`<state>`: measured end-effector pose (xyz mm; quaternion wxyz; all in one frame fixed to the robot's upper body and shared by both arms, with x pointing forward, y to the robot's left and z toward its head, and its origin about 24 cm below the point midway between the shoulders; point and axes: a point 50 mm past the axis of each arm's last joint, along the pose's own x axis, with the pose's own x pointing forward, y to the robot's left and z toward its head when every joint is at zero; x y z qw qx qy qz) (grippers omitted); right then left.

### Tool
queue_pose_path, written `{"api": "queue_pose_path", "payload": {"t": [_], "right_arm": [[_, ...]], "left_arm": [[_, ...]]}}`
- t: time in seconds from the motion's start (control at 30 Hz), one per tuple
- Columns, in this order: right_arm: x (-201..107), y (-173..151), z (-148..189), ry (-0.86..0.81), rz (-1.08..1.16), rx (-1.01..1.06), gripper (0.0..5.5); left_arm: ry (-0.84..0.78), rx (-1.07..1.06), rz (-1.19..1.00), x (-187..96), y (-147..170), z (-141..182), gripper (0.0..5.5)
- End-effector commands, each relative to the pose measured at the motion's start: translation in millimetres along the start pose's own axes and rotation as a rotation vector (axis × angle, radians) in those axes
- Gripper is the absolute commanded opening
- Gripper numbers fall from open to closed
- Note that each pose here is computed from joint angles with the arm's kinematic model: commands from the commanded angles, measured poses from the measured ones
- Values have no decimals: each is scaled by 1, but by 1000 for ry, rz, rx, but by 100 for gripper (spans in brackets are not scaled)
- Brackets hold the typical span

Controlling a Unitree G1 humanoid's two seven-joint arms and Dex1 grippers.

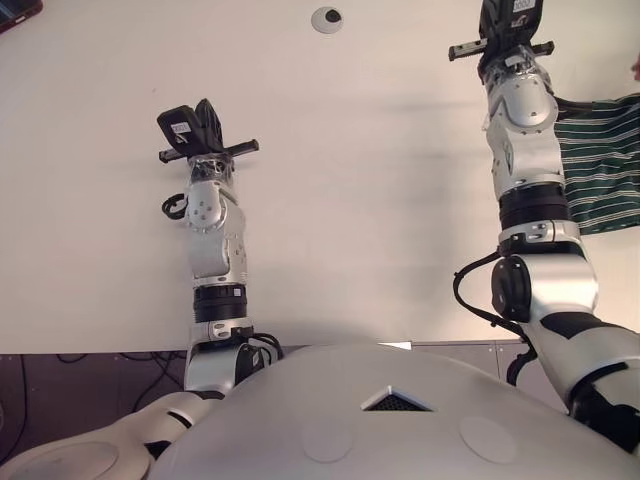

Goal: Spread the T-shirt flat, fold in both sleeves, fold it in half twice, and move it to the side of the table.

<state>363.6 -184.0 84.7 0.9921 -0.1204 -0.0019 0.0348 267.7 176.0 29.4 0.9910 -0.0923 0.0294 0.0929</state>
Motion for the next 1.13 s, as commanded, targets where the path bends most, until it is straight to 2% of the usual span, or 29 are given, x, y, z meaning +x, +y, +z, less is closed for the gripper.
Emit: {"api": "queue_pose_path", "payload": {"t": [0.03,0.5,0.7,0.9,1.13], "right_arm": [[2,7,3,-17,-17,11,2],[-29,21,-28,26,-112,104,2],[-49,26,-43,60,-185,135,2],[-46,19,-42,53,-227,142,2],[-30,16,-29,8,-197,130,2]], "left_arm": [[-10,42,-34,7,1,5,0],[47,133,-104,5,29,14,0],[76,206,-171,16,35,31,0],[62,222,-209,28,26,39,0],[21,186,-157,32,24,37,0]]}}
